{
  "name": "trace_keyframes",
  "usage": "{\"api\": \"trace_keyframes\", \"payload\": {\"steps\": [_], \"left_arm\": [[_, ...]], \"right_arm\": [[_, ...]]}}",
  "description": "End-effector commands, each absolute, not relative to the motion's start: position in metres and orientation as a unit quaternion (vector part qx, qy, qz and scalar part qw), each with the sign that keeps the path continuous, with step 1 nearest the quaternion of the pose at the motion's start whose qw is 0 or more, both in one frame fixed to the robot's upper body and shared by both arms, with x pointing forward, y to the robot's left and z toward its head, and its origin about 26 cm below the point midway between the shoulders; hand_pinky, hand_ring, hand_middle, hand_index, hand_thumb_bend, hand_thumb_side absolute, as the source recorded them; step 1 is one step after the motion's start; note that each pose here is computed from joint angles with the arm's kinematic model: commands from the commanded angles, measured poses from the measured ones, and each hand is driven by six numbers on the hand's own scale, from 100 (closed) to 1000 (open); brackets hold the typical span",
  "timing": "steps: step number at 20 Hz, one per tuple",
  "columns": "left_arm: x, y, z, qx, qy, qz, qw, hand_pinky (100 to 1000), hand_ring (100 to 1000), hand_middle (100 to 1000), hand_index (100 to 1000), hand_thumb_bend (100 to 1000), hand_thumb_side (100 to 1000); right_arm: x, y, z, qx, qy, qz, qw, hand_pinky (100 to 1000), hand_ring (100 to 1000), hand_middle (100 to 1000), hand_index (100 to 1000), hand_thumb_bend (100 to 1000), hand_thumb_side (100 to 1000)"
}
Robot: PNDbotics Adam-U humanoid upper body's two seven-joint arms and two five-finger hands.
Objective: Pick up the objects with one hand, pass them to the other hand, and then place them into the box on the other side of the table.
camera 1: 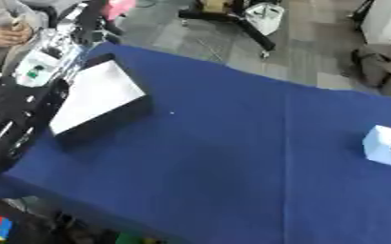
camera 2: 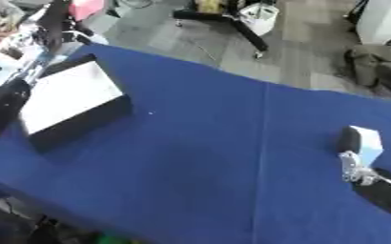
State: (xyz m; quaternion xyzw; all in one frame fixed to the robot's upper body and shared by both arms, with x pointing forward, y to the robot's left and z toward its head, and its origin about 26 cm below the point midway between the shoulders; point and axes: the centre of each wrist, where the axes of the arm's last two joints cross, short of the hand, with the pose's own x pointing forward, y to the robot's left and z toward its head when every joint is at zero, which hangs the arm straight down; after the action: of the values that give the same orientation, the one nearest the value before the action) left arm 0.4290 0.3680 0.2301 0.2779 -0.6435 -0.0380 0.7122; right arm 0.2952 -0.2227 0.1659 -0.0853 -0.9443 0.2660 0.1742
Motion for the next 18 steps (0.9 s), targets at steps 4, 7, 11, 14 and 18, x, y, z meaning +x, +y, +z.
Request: {"api": "trace_keyframes", "payload": {"steps": [4,7,11,14,18], "left_arm": [[0.431,0.402,0.197,0.470,-0.516,-0.061,0.713,597,473,361,565,736,124],[0.442,0.390,0.139,0.677,-0.403,-0.137,0.601,646,514,415,614,830,214],[0.446,0.421,0.140,0.753,-0.296,-0.276,0.518,765,697,619,766,864,557],[0.450,0.424,0.168,0.771,-0.247,-0.317,0.494,829,782,751,856,961,855],[0.449,0.410,0.214,0.795,-0.282,-0.275,0.461,825,783,761,876,1000,731]], "right_arm": [[0.294,-0.220,0.177,-0.075,-0.947,0.273,0.154,939,931,1000,1000,100,100],[0.294,-0.221,0.177,-0.076,-0.947,0.272,0.155,939,930,1000,1000,100,100],[0.294,-0.222,0.177,-0.078,-0.946,0.271,0.158,938,929,1000,1000,100,100],[0.294,-0.222,0.176,-0.080,-0.946,0.272,0.159,939,929,1000,1000,100,100],[0.294,-0.223,0.176,-0.081,-0.945,0.273,0.161,939,929,1000,1000,100,100]]}}
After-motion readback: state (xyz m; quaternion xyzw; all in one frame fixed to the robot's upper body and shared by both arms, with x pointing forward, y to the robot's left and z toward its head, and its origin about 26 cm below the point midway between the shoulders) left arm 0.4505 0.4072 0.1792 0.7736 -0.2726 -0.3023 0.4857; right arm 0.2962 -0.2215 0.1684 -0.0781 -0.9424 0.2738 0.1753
